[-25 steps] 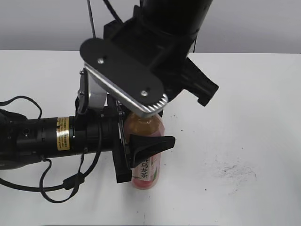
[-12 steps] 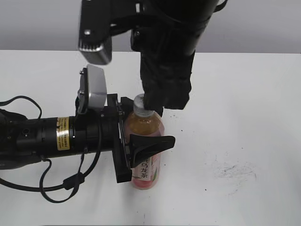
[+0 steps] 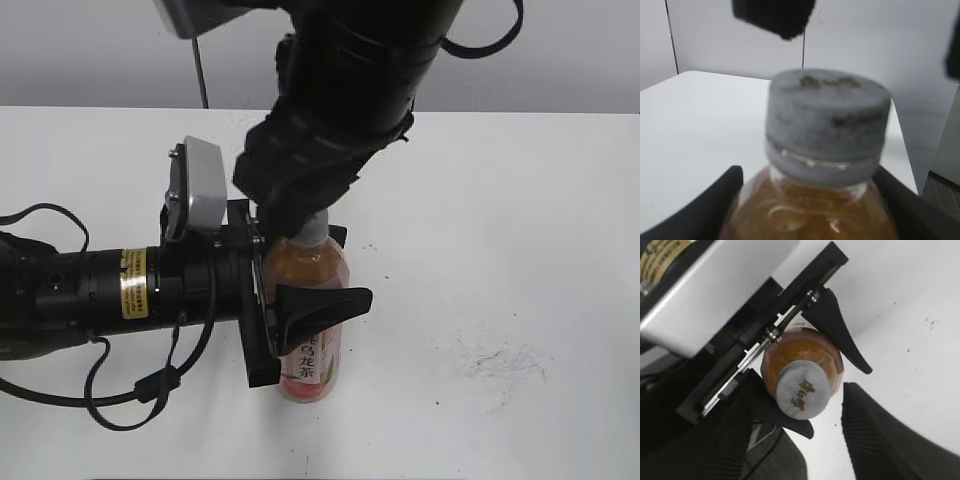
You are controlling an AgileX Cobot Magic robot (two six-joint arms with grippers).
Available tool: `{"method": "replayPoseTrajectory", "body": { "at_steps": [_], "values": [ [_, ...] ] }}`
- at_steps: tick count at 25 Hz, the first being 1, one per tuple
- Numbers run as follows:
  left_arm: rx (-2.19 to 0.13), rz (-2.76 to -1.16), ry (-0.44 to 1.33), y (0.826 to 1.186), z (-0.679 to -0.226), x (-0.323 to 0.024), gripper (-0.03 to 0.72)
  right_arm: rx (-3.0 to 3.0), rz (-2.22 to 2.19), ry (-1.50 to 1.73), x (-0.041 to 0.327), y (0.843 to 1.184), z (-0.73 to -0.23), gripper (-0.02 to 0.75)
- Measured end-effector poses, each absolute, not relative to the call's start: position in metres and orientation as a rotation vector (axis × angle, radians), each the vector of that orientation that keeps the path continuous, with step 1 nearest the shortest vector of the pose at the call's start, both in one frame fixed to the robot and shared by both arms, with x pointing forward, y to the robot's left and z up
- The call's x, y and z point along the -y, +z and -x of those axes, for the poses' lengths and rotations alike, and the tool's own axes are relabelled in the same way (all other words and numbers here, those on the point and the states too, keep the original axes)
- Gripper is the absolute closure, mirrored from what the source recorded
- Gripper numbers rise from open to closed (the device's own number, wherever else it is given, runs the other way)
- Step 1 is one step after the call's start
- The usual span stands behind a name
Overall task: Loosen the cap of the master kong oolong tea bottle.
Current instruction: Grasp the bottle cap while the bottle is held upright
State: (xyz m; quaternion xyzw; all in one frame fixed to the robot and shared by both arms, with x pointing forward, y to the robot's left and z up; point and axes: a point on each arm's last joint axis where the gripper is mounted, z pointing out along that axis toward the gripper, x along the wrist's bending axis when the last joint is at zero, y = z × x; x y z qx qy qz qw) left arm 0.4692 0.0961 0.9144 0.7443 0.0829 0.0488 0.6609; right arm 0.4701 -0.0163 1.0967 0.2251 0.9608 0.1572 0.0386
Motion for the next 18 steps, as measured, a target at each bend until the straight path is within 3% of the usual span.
{"method": "replayPoseTrajectory", "body": {
  "at_steps": [8,18],
  "values": [
    [-0.188,-1.683,0.111,0.914,-0.469,-0.096,0.241,-2.699,-1.410,0.475,0.020,1.096,-0.474,0.307],
    [-0.189,-1.683,0.111,0.914,-0.469,-0.096,0.241,-2.700,-1.540,0.431,0.012,1.080,-0.477,0.307]
  ]
}}
